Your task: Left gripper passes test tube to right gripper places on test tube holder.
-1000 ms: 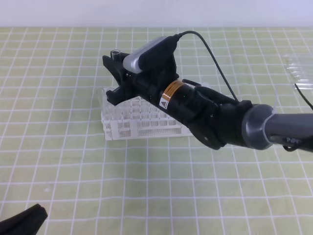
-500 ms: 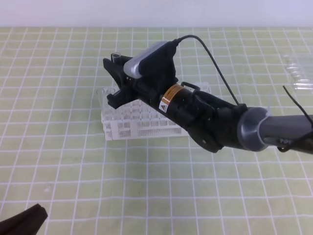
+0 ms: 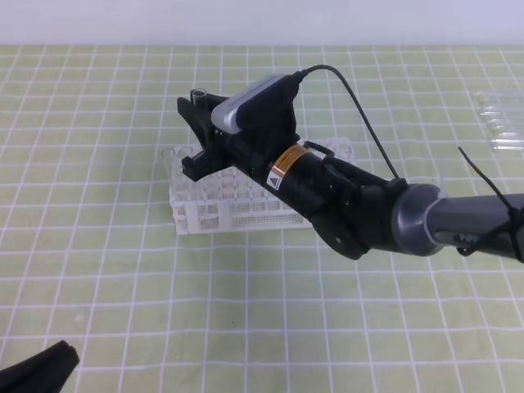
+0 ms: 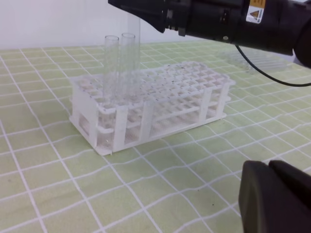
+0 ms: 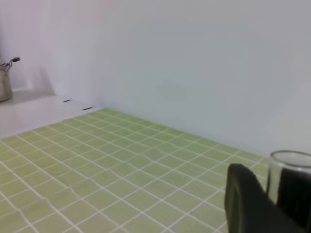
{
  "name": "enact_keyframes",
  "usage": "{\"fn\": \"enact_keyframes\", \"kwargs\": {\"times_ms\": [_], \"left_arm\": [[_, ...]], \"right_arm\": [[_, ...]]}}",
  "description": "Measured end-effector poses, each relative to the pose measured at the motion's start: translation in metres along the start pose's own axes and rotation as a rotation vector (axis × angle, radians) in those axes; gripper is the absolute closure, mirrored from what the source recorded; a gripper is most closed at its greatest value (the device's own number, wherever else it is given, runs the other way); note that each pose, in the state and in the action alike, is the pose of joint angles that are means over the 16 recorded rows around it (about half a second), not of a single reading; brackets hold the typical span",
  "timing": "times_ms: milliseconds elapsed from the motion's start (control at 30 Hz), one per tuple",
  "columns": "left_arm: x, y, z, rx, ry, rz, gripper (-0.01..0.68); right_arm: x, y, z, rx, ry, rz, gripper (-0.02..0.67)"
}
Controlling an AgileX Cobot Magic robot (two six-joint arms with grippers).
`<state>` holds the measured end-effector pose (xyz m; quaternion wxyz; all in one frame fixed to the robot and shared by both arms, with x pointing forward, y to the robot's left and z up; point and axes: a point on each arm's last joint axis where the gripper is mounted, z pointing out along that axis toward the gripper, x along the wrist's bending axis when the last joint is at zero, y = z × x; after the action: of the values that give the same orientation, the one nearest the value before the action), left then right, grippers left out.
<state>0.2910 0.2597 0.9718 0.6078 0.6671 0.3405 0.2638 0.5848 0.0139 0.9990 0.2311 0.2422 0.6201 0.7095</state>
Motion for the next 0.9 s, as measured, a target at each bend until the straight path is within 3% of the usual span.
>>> {"fn": "enact_keyframes", "kwargs": {"times_ms": [900], "left_arm": [[0.0,0.0,0.0,0.001,-0.001,0.001,0.675]], "right_arm": [[-0.002,-0.012,0.001,0.033,-0.01,0.007,0.531]]}}
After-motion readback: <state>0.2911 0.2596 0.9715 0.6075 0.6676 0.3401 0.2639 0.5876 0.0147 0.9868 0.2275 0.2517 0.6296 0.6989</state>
